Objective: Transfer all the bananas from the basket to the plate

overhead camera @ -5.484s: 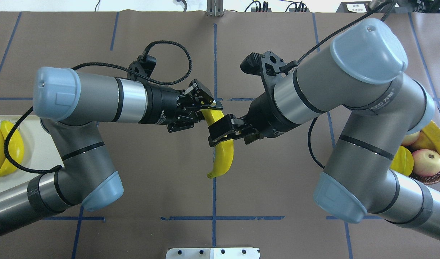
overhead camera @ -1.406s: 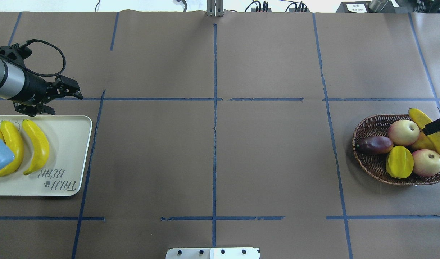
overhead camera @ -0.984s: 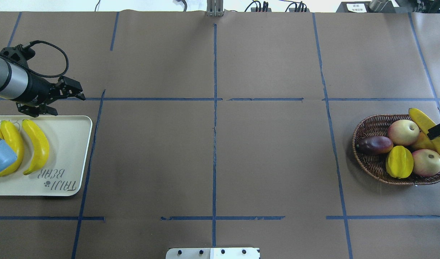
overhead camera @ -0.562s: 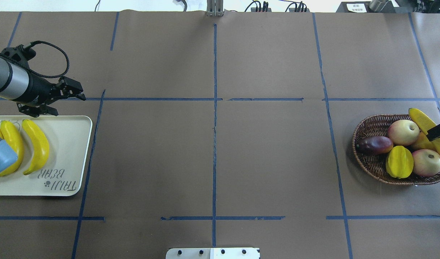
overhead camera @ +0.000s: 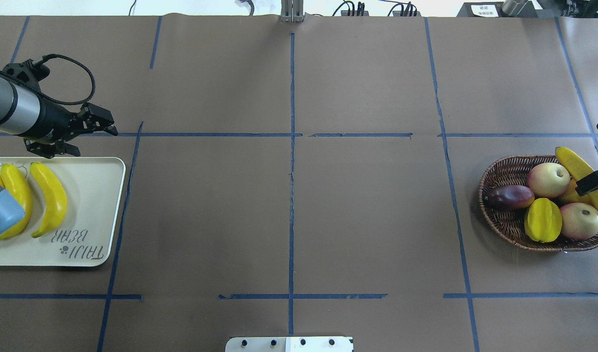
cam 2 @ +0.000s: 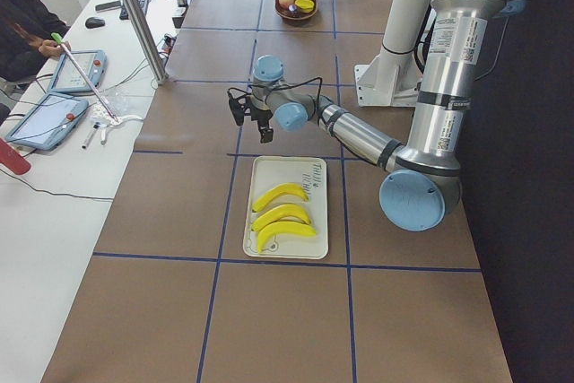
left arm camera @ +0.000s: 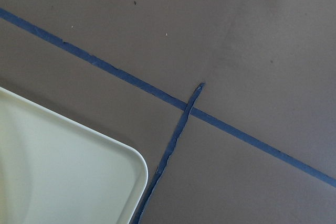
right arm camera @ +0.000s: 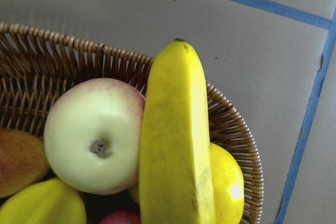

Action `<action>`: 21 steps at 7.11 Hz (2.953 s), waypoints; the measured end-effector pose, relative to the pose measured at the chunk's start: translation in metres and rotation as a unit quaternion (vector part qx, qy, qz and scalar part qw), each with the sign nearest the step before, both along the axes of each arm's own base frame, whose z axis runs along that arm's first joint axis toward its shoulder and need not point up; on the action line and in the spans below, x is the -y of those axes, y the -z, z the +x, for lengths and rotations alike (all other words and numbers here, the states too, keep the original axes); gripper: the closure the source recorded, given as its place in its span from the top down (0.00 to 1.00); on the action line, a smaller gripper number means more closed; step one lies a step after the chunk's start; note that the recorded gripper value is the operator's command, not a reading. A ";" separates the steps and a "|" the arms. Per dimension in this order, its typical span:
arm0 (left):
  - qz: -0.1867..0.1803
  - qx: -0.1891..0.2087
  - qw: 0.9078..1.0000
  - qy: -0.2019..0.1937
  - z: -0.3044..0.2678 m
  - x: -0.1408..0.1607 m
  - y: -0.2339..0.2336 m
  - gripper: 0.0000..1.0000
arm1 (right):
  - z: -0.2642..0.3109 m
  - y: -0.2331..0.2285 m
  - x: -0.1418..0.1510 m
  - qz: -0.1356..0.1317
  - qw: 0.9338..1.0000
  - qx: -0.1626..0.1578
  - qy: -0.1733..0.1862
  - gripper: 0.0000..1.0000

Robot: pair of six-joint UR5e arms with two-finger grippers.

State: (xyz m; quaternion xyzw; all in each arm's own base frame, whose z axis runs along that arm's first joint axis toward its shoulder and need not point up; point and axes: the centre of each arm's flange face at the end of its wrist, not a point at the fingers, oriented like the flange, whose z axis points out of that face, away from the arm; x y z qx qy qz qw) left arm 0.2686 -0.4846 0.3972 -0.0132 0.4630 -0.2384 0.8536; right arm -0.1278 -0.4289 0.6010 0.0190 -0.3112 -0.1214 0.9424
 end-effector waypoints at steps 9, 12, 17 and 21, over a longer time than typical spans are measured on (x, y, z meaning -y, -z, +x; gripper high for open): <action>0.003 -0.005 1.000 0.001 0.001 0.002 0.007 1.00 | 0.024 0.071 -0.005 0.024 1.000 0.002 0.008 0.01; 0.003 -0.009 1.000 0.000 0.002 0.002 0.012 1.00 | 0.010 0.176 0.033 0.064 0.994 0.087 0.030 0.00; -0.029 -0.144 0.989 0.022 0.077 -0.001 0.169 1.00 | -0.132 0.395 0.038 0.013 0.972 0.233 0.012 0.00; -0.005 -0.263 0.965 0.012 0.095 -0.022 0.234 1.00 | -0.210 0.482 -0.010 0.020 0.966 0.258 0.017 0.00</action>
